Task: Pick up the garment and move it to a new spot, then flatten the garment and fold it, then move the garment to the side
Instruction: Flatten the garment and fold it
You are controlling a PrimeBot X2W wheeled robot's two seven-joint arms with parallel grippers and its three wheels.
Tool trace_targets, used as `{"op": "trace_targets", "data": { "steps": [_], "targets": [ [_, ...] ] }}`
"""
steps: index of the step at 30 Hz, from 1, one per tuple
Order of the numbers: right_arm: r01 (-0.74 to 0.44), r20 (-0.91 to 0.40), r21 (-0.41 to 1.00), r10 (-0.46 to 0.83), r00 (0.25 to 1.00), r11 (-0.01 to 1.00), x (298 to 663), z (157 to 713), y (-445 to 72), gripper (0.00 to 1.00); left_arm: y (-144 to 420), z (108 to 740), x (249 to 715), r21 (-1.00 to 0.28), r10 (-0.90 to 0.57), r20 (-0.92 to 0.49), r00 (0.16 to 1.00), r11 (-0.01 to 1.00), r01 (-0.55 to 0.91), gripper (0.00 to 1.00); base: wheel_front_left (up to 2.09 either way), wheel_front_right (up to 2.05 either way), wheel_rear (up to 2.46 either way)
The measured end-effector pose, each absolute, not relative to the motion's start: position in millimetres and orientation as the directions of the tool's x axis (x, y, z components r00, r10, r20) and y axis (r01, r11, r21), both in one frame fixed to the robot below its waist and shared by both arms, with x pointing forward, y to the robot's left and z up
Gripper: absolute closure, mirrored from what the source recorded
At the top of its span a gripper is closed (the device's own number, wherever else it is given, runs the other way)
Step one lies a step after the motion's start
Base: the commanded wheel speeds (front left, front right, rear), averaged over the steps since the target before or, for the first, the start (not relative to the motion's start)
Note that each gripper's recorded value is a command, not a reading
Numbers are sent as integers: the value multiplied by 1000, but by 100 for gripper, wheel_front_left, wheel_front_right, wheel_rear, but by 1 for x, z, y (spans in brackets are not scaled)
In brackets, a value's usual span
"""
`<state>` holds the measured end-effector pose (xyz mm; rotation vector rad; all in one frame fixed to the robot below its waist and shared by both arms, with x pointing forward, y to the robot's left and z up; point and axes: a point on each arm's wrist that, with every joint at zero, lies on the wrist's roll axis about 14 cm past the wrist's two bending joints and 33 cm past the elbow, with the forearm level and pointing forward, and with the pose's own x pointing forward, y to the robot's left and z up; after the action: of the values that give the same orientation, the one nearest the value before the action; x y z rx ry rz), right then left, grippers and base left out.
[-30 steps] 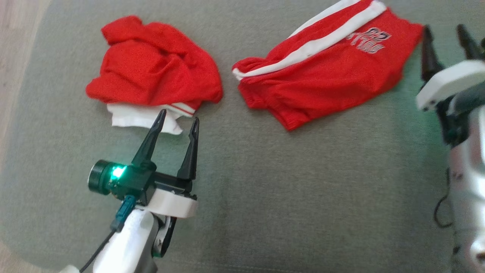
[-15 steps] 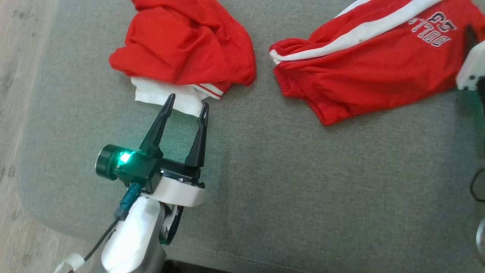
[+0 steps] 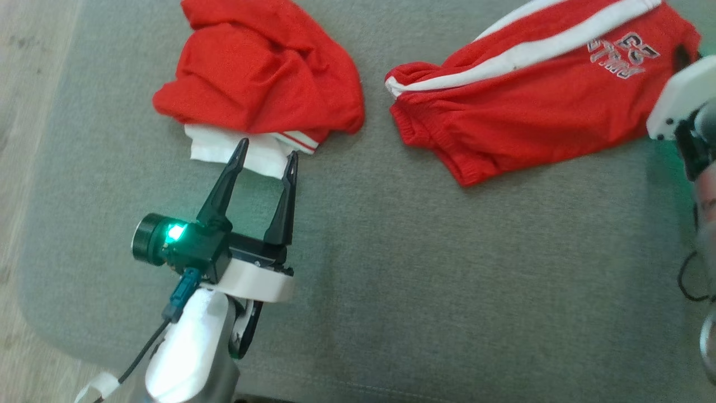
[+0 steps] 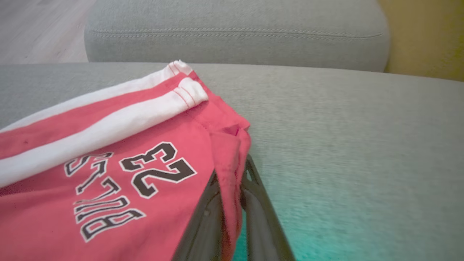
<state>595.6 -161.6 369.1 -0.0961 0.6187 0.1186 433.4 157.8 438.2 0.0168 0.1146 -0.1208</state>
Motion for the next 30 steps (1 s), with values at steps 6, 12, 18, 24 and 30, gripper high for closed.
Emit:
{"op": "trace_targets", "data": {
  "steps": [6,12,18,24,30],
  "targets": [
    [-33,-532,-52,0,847,998,578,387,-210,100,145,449,431,3,-155,-84,984,988,156,0,0,0,0],
    [139,-531,-71,-155,833,988,543,396,-288,100,134,452,421,-6,-185,-81,979,983,185,0,0,0,0],
    [221,-540,-73,-225,811,972,519,390,-319,100,135,457,422,-9,-184,-67,981,983,184,0,0,0,0],
    [211,-494,-38,-202,845,977,526,395,-301,100,136,458,422,-1,-181,-63,982,984,181,0,0,0,0],
    [155,-397,36,-128,909,987,538,416,-260,100,138,462,413,2,-172,-59,983,985,173,0,0,0,0]
  ]
}}
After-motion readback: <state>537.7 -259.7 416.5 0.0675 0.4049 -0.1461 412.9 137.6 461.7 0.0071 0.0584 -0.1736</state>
